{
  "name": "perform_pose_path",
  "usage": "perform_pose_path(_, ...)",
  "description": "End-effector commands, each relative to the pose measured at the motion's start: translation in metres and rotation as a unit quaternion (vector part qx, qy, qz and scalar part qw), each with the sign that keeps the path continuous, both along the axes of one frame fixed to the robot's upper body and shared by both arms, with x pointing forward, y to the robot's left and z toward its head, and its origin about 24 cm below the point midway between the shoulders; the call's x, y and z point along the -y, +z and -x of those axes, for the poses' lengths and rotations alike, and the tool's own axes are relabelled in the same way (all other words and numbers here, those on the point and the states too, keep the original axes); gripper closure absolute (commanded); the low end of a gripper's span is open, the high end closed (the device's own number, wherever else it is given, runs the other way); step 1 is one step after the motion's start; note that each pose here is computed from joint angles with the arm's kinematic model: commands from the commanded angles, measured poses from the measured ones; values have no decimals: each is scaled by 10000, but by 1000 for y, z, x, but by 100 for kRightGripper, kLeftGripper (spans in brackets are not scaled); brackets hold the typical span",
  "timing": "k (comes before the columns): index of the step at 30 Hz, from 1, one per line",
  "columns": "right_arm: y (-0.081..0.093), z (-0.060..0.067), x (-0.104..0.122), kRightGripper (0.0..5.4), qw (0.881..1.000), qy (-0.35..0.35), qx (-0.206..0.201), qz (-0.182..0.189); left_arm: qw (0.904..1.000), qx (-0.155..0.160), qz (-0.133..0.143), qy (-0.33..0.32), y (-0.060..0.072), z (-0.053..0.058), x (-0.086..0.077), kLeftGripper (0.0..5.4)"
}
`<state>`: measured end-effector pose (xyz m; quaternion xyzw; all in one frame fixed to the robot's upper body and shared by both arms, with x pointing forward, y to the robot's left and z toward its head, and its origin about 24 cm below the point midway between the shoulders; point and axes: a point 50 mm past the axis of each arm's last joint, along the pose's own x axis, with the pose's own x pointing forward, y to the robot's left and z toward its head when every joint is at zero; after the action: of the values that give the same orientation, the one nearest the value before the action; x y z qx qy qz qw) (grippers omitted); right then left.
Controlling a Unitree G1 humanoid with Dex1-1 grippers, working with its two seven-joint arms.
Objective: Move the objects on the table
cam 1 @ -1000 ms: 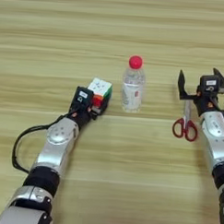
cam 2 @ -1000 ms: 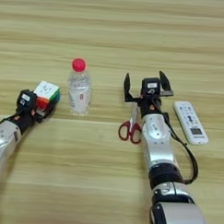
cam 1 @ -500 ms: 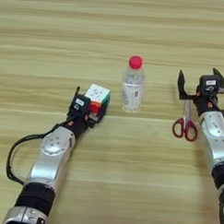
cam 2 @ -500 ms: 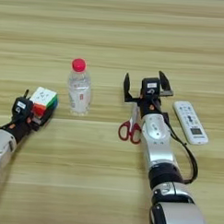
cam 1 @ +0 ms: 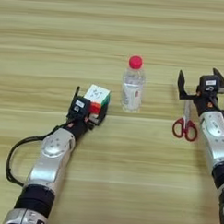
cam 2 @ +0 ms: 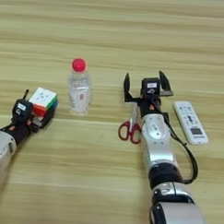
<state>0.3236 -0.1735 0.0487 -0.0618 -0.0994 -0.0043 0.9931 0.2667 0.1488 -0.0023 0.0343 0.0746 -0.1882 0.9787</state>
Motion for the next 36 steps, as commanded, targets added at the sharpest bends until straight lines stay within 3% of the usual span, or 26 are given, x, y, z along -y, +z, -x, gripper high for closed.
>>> perform_pose_path(1,1,-1,0,0,10000,0,-40,20,9999,21,92,62,2,-1,-2,126)
perform_pose_path(9,1,-1,2,0,10000,-18,-6,-25,9982,481,356,-44,18,-3,1,51)
perform_pose_path(15,3,0,2,0,10000,-16,45,-38,9970,641,422,-98,25,-4,2,2)
perform_pose_path(22,3,0,2,0,10000,-1,70,-60,9958,758,487,-144,32,-3,3,2)
perform_pose_path(29,14,4,-4,0,9982,260,498,-202,9931,985,636,-81,44,-5,-1,2)
perform_pose_path(36,10,2,-3,0,9992,159,326,-171,9895,1161,736,-455,60,-4,10,2)
